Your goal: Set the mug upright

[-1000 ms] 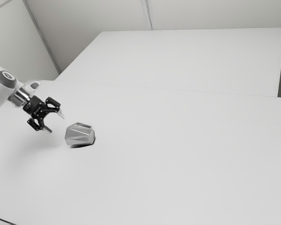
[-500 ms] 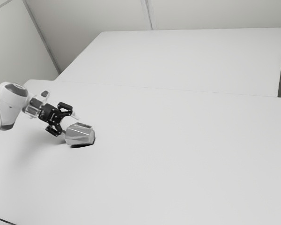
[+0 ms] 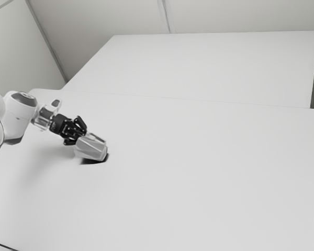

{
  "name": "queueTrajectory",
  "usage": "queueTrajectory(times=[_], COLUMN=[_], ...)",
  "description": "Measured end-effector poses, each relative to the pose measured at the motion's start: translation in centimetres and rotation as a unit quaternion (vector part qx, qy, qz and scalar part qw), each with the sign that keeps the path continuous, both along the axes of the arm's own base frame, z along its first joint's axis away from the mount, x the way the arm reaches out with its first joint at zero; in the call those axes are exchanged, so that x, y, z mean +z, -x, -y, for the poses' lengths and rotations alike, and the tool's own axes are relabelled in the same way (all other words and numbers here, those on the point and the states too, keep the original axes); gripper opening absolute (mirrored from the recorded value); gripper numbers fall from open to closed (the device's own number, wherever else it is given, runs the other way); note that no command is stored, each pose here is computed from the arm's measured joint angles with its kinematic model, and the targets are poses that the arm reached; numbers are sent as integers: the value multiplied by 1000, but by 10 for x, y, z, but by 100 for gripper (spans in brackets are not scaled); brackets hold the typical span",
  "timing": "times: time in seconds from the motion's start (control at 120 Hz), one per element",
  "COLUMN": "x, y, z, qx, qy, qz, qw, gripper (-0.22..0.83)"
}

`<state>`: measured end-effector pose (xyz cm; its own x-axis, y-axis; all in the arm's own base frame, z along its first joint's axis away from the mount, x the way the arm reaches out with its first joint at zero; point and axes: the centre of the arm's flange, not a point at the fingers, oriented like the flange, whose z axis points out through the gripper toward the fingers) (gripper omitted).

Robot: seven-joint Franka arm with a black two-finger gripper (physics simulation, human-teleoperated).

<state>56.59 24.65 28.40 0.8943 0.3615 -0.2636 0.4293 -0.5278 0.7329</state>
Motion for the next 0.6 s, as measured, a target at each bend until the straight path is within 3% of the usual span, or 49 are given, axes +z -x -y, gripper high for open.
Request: queueTrajectory(times=[0.208,0.367,0.442,0.6], x=[7,50,73,116], y=[-9,-21,-26,-28], z=[17,53,76,132], qx=[-15,-84,-130,-214], qy=[-8,-84,-144,-272], qz=[4,18,26,38], qw=[1000,993,981,937], gripper=[-17,-17,-17,-17])
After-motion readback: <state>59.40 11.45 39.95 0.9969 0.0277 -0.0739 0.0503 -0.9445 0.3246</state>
